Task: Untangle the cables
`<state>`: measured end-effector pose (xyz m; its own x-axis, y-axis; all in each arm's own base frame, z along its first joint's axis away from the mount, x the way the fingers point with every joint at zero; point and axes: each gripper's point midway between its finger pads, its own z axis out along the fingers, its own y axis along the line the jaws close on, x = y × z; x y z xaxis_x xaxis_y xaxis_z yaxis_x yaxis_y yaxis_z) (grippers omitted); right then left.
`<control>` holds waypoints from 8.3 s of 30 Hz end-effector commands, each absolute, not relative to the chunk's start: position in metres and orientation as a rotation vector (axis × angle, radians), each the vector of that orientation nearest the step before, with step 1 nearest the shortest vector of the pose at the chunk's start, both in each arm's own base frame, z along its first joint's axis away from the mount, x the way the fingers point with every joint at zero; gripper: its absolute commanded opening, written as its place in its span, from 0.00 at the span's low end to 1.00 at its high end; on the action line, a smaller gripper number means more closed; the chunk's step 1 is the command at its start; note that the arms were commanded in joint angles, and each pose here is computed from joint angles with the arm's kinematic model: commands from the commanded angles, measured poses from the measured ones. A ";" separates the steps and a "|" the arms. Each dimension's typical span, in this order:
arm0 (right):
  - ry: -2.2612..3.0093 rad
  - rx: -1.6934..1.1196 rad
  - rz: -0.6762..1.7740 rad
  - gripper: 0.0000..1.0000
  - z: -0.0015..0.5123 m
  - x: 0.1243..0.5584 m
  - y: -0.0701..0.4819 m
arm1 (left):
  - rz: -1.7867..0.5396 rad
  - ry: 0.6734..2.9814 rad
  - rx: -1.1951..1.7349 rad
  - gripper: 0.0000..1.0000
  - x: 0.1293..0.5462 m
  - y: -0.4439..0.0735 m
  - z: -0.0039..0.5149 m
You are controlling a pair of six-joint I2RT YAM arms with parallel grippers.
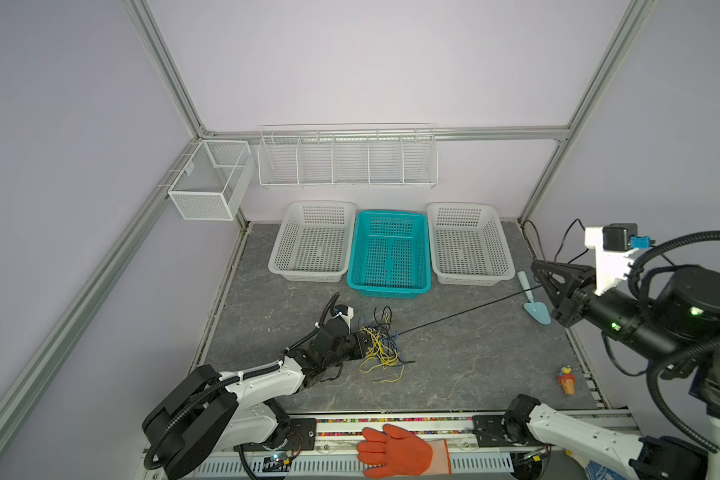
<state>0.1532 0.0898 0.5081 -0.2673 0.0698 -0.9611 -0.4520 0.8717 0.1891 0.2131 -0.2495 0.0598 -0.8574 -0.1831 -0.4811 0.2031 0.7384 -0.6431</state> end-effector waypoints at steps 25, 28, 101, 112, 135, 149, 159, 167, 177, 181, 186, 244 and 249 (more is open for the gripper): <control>2.249 -0.470 0.612 0.12 0.318 0.180 0.176 | -0.805 2.511 -0.001 0.00 0.207 -0.226 0.049; 2.290 -0.511 0.721 0.15 0.292 0.181 0.201 | -0.820 2.491 0.000 0.00 0.207 -0.225 0.056; 2.653 -0.384 0.939 0.23 0.122 0.143 0.315 | -0.886 2.511 -0.040 0.00 0.206 -0.234 0.064; 2.622 -0.391 0.850 0.07 0.130 0.149 0.294 | -0.870 2.518 -0.039 0.00 0.206 -0.233 0.059; 2.077 -0.411 0.560 0.06 0.343 0.171 0.176 | -0.783 2.560 -0.029 0.00 0.204 -0.223 0.040; 2.132 -0.420 0.449 0.06 0.334 0.198 0.176 | -0.802 2.520 -0.035 0.00 0.209 -0.225 0.051; 2.443 -0.366 0.487 0.06 0.200 0.210 0.197 | -0.824 2.504 -0.033 0.00 0.207 -0.225 0.054; 2.557 -0.326 0.374 0.10 0.134 0.223 0.193 | -0.826 2.503 -0.039 0.00 0.204 -0.222 0.054; 2.649 -0.307 0.339 0.13 0.075 0.244 0.199 | -0.821 2.504 -0.043 0.00 0.202 -0.219 0.051; 2.672 -0.314 0.298 0.21 0.058 0.249 0.200 | -0.813 2.505 -0.045 0.00 0.202 -0.217 0.049; 2.699 -0.333 0.269 0.35 0.042 0.255 0.204 | -0.807 2.512 -0.045 0.00 0.202 -0.217 0.047; 2.084 -0.188 0.298 0.06 0.372 0.267 0.137 | -0.823 2.507 -0.009 0.00 0.207 -0.227 0.056; 1.952 -0.150 0.369 0.06 0.456 0.273 0.136 | -0.829 2.508 -0.009 0.00 0.207 -0.228 0.057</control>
